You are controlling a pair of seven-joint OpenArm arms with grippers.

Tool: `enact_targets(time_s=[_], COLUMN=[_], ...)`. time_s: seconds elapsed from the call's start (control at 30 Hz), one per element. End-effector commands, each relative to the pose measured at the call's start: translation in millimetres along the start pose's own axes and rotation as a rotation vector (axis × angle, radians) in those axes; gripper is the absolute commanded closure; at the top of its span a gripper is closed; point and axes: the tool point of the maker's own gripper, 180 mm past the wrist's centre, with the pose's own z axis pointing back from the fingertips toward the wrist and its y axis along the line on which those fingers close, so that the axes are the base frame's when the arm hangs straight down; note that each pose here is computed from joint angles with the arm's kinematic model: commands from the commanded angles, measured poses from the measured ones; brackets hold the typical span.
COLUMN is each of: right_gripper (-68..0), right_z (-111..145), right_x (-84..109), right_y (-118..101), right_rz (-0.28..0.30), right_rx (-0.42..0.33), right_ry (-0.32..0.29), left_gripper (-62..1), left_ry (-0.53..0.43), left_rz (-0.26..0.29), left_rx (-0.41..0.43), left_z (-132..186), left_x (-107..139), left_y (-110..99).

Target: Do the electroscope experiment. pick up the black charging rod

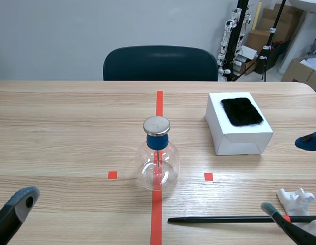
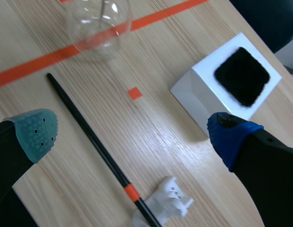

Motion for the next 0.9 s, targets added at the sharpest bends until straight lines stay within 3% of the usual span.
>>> enact_targets(time_s=[0.0, 0.13, 0.23, 0.33, 0.5, 0.63, 0.87], right_gripper=[-67.9, -67.9, -67.9, -67.9, -67.9, -67.9, -67.9], right_z=[-4, -13, -20, -24, -28, -29, -33], right_x=[14.8, 12.8, 2.7, -7.3, -16.8, -23.4, -41.2], right_y=[-11, -16, -15, -13, -6, -5, -9], right_rz=[0.071, 0.204, 0.318, 0.418, 0.551, 0.619, 0.665], right_rx=[0.01, 0.084, 0.165, 0.235, 0.333, 0.379, 0.402], right_ry=[-0.019, 0.058, 0.153, 0.236, 0.315, 0.366, 0.472], left_gripper=[-62.3, -62.3, -62.3, -62.3, -62.3, -62.3, -62.3], left_ry=[-0.051, -0.109, -0.14, -0.143, -0.124, -0.145, -0.202], left_rz=[-0.011, -0.063, -0.087, -0.058, 0.0, 0.012, 0.035], left_rx=[0.0, 0.019, 0.035, -0.01, -0.074, -0.125, -0.195], left_z=[-7, -20, -29, -37, -53, -63, -70], left_x=[10, 18, 18, 9, -17, -33, -48], left_y=[4, 20, 36, 43, 43, 38, 27])
